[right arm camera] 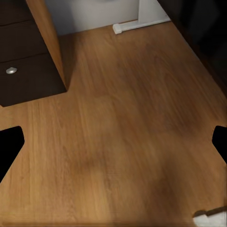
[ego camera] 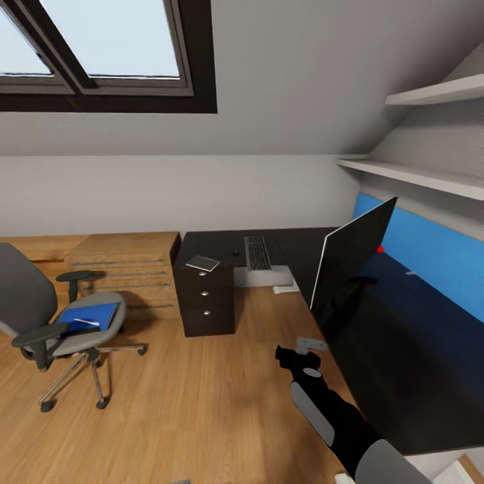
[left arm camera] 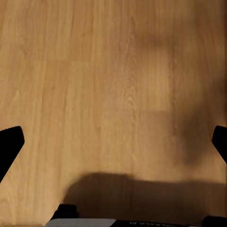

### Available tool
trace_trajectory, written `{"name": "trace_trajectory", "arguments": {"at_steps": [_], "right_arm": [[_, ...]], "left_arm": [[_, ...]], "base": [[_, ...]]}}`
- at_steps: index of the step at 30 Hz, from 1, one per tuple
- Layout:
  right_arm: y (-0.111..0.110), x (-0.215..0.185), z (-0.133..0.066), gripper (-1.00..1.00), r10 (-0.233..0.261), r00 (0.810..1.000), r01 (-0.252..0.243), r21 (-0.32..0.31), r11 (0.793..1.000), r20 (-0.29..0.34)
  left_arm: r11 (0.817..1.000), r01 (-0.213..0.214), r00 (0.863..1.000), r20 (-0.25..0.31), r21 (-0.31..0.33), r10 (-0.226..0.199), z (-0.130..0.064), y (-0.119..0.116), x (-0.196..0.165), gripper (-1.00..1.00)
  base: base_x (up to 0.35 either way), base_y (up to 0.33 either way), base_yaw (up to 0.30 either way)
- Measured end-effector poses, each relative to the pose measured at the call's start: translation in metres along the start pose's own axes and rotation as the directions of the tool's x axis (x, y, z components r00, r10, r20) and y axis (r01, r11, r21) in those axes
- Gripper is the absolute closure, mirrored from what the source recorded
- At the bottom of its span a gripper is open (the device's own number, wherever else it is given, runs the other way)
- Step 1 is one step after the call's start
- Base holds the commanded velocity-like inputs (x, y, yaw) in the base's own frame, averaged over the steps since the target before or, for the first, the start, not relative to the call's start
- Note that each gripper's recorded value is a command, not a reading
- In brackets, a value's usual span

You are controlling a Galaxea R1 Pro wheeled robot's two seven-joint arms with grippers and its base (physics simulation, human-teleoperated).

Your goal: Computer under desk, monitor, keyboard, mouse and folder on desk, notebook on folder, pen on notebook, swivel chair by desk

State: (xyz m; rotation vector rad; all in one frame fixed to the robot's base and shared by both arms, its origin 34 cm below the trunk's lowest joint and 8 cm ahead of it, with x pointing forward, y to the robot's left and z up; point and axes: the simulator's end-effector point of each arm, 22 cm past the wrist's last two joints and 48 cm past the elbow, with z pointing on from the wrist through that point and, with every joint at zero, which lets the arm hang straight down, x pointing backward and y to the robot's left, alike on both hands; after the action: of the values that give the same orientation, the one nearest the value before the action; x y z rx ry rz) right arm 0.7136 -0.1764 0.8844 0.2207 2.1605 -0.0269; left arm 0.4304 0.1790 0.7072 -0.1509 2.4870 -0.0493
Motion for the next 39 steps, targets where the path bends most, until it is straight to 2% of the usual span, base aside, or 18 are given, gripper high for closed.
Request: {"name": "trace_trajectory", "arguments": {"at_steps": [7,12,19,33,39], "right_arm": [[-0.0001,-0.0009,-0.0006,-1.0,-0.006,1.0,0.006,0.0,1.0,0.004],[-0.0051,-0.0079,0.0003,-1.0,0.015,0.999,-0.015,0.01,1.0,0.037],[-0.0053,-0.008,0.0002,-1.0,0.015,0.999,-0.016,0.01,1.0,0.038],[-0.0049,-0.0078,-0.0001,-1.0,0.014,0.999,-0.014,0.009,1.0,0.038],[-0.0051,-0.0084,-0.0003,-1.0,0.014,0.999,-0.015,0.009,1.0,0.04]], "left_arm": [[1.0,0.001,1.0,0.0,-0.001,-0.001,-0.0001,0.0006,-0.0001,-1.0],[1.0,0.002,1.0,0.0,-0.003,-0.002,0.0,0.0013,-0.0003,-1.0],[1.0,0.004,1.0,0.001,-0.003,-0.004,-0.0001,0.0017,-0.0004,-1.0],[1.0,0.005,1.0,0.002,-0.002,-0.005,-0.0003,0.0015,-0.0007,-1.0],[1.0,0.0,1.0,-0.011,-0.007,-0.001,0.0003,0.0035,0.0061,-1.0]], "base": [[-0.032,-0.059,0.0],[-0.001,-0.002,0.0],[0.041,0.065,0.0],[0.226,0.216,0.0],[0.309,0.006,0.0]]}}
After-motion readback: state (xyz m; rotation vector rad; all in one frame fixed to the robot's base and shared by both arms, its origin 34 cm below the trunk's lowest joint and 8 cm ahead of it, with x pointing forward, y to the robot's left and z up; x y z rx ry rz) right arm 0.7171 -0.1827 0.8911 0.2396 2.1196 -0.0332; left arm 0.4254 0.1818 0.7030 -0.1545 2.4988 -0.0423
